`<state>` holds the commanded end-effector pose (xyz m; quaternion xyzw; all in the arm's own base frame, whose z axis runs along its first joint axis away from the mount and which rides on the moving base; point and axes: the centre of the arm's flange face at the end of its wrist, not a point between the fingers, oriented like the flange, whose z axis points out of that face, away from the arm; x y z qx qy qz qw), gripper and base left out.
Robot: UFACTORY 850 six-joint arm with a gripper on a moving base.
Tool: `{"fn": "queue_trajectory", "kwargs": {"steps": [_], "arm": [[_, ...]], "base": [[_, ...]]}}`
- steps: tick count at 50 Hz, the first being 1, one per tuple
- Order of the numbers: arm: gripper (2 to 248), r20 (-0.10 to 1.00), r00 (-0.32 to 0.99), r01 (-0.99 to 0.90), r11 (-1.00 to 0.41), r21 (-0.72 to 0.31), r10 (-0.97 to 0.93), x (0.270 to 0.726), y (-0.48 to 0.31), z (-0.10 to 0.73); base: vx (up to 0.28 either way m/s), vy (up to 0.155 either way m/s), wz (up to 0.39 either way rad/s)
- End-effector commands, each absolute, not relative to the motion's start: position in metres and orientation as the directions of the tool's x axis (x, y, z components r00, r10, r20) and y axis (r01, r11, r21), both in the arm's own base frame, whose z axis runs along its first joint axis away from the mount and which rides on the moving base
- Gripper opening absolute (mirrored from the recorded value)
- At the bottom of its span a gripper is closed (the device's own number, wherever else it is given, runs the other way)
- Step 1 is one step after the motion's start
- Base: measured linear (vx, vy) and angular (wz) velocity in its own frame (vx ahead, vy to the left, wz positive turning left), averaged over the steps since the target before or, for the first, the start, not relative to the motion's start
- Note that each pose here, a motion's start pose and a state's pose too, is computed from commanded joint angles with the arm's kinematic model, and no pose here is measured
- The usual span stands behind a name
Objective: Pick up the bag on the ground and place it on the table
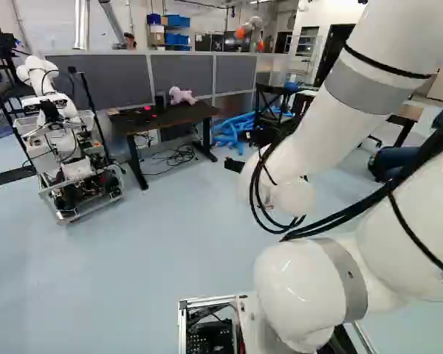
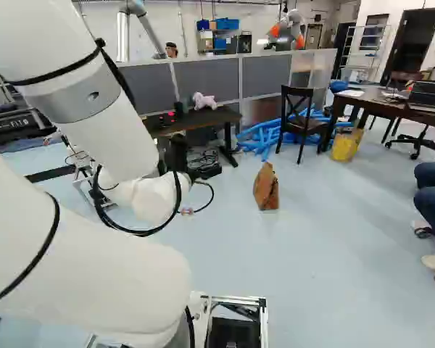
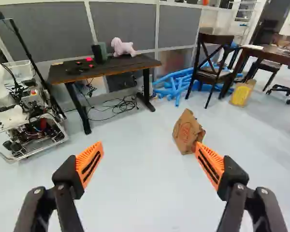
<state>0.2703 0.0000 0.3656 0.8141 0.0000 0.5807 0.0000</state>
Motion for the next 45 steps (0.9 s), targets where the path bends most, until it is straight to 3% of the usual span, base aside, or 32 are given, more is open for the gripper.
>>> {"fn": "queue_trajectory", "kwargs": {"steps": [9, 45], "arm": [[247, 0.946, 0.326, 0.000, -1.000, 0.000, 0.000, 0.2703, 0.0000, 0.3656], [247, 0.946, 0.326, 0.000, -1.000, 0.000, 0.000, 0.2703, 0.0000, 0.3656]], "base": [[0.059, -0.012, 0.036], [0.084, -0.084, 0.003]]}}
